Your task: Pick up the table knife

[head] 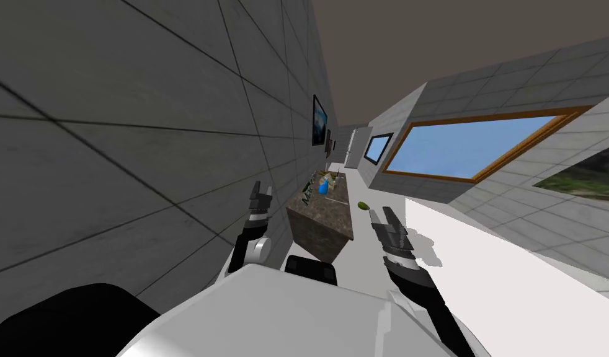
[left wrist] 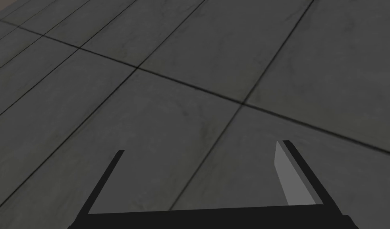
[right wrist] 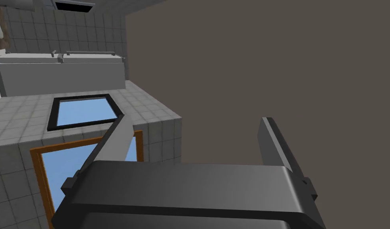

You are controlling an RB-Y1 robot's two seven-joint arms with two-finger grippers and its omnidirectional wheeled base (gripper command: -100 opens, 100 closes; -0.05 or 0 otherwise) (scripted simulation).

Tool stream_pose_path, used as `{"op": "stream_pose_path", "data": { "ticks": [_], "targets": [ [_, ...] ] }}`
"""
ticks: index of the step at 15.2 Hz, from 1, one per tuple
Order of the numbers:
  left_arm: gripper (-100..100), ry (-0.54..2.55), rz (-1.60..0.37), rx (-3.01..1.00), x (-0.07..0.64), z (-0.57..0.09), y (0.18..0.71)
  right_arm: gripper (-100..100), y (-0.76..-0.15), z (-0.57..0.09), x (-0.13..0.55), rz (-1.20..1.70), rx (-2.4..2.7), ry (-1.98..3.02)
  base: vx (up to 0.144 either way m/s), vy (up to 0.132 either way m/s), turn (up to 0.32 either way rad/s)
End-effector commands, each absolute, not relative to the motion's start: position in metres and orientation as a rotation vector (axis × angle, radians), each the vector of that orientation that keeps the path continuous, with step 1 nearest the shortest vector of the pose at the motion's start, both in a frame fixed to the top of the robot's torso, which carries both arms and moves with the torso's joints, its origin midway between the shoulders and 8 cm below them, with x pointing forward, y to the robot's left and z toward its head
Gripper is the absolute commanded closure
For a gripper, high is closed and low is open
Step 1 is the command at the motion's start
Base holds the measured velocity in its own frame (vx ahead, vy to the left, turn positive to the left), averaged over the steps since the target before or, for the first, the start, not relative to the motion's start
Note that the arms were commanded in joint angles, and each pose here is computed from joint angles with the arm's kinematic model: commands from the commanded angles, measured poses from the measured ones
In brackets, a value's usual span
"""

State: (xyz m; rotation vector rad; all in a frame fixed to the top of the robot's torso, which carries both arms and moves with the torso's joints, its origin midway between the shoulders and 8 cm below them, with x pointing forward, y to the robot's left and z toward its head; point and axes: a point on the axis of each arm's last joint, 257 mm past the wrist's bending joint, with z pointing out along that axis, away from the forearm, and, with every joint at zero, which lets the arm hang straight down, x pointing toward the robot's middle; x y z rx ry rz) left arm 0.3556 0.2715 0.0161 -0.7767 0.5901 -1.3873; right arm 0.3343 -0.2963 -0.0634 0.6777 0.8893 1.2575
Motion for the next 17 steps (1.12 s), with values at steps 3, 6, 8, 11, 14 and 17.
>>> {"op": "stream_pose_path", "data": {
  "ticks": [3, 6, 8, 11, 14, 17],
  "targets": [
    [0, 0.590, -1.387, -0.777, 0.356, 0.016, 0.272, -100, -0.303, -0.106, 0.327, 1.190, 0.690, 1.055, -0.046, -0.047, 0.227],
    [0, 0.590, -1.387, -0.777, 0.356, 0.016, 0.271, -100, -0.307, -0.127, 0.322, 1.156, 0.681, 1.150, -0.053, -0.050, 0.265],
    [0, 0.590, -1.387, -0.777, 0.356, 0.016, 0.271, -100, -0.312, -0.149, 0.314, 1.120, 0.687, 1.230, -0.053, -0.050, 0.272],
    [0, 0.590, -1.387, -0.777, 0.356, 0.016, 0.271, -100, -0.318, -0.171, 0.305, 1.081, 0.690, 1.316, -0.036, -0.032, 0.199],
    [0, 0.590, -1.387, -0.777, 0.356, 0.016, 0.272, -100, -0.325, -0.193, 0.294, 1.040, 0.695, 1.401, -0.047, -0.048, 0.232],
    [0, 0.590, -1.387, -0.777, 0.356, 0.016, 0.271, -100, -0.343, -0.236, 0.265, 0.952, 0.722, 1.556, -0.042, -0.035, 0.319]
  ]
}}
